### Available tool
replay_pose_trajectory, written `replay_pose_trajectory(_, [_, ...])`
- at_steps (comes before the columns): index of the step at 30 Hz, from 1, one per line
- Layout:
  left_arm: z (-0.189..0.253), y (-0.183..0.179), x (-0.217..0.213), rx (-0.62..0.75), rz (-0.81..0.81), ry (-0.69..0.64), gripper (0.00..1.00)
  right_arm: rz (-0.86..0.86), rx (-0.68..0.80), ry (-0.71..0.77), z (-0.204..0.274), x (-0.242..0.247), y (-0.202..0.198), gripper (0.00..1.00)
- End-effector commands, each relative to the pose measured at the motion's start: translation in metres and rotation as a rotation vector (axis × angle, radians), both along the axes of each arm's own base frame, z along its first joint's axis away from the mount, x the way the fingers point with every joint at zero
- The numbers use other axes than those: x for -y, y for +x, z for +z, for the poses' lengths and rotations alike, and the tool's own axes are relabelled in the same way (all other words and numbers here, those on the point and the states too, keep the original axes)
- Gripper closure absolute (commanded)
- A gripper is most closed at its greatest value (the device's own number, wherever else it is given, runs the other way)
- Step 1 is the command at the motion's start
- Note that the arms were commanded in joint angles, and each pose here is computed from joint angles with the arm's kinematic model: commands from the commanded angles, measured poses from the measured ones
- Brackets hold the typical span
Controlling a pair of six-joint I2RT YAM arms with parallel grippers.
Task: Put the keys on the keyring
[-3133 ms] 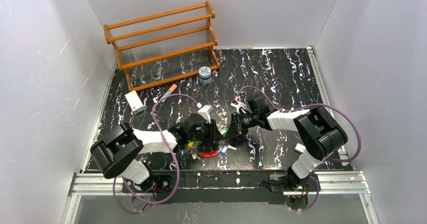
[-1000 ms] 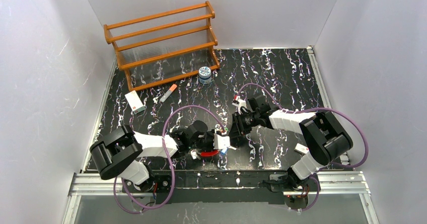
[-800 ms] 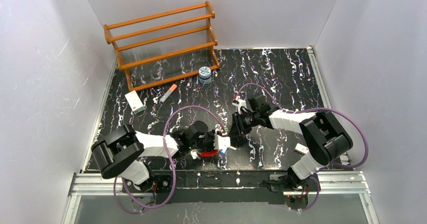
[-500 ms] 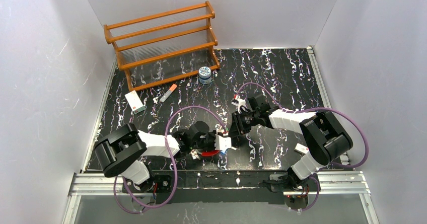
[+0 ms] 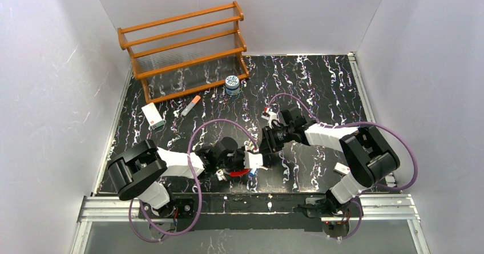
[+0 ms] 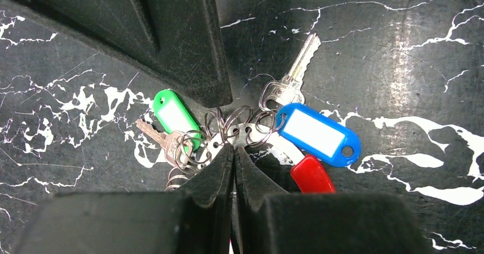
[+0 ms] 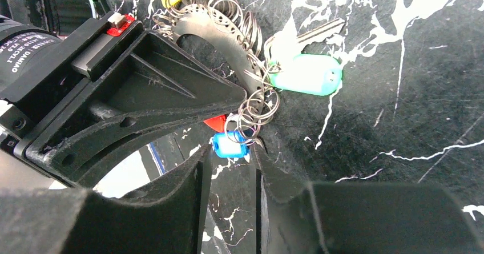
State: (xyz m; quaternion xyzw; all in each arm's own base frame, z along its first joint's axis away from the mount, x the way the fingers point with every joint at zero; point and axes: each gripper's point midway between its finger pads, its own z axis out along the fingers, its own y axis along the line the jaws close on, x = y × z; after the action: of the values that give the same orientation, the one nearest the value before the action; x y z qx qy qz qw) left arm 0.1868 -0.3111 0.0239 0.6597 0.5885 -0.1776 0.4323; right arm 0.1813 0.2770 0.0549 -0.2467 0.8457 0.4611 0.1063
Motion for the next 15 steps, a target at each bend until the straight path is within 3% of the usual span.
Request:
replay_pose_trajectory(1, [0.02,0.006,0.009,0.02,0.021,-0.054,0.97,0.028,0.037,0.06,0.014,-0.012,0.011,0.61])
replay_pose_trajectory(15, [0.023,0.005,0.004,0.004,0.06,-0.071,0.95,0.056,-0.019,0.067,0.003,-0.027,0.012,0.61])
